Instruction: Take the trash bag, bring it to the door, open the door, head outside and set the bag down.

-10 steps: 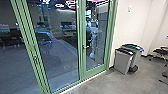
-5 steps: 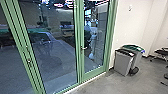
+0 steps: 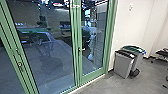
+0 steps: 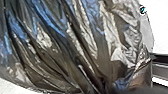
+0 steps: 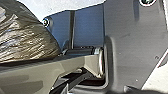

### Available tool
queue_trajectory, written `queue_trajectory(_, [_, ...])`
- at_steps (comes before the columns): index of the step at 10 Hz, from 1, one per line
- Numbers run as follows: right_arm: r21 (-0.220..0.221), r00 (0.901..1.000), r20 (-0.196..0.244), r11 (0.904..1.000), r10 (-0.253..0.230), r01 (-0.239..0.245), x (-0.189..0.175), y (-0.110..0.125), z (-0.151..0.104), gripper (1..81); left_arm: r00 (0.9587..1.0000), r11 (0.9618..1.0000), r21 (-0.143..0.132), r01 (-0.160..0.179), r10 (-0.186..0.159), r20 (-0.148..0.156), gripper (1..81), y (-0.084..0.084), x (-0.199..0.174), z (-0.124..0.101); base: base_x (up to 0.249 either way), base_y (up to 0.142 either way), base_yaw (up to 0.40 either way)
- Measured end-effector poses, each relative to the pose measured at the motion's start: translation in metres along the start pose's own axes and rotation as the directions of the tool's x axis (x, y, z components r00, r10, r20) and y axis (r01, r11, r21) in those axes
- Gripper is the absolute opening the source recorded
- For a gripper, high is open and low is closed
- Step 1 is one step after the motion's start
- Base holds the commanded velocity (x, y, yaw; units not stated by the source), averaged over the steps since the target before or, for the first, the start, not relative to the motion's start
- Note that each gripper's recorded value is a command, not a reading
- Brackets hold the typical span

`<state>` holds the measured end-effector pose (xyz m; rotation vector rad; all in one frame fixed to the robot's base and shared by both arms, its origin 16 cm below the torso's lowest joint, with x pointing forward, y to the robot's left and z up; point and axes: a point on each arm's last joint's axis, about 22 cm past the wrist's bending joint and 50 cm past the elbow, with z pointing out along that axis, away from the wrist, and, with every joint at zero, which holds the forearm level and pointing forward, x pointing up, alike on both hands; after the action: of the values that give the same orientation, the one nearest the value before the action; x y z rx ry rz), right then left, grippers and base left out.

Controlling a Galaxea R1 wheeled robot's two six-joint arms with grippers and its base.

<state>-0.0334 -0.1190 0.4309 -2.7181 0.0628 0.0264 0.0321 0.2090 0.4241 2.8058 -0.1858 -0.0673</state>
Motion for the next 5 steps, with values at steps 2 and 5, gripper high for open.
queue_trajectory(2, [0.0,1.0,0.0,1.0,0.0,0.0,0.0,0.0,0.0,81.1,1.0,1.0,0.0,0.0,0.0,0.0,1.0,0.0,0.0,0.0,0.18,-0.114,0.0])
queue_trajectory(5, [0.0,1.0,0.0,1.0,0.0,0.0,0.0003,0.0004,-0.0001,81.1,1.0,1.0,0.0,0.0,0.0,0.0,1.0,0.0,0.0,0.0,0.176,-0.103,0.0])
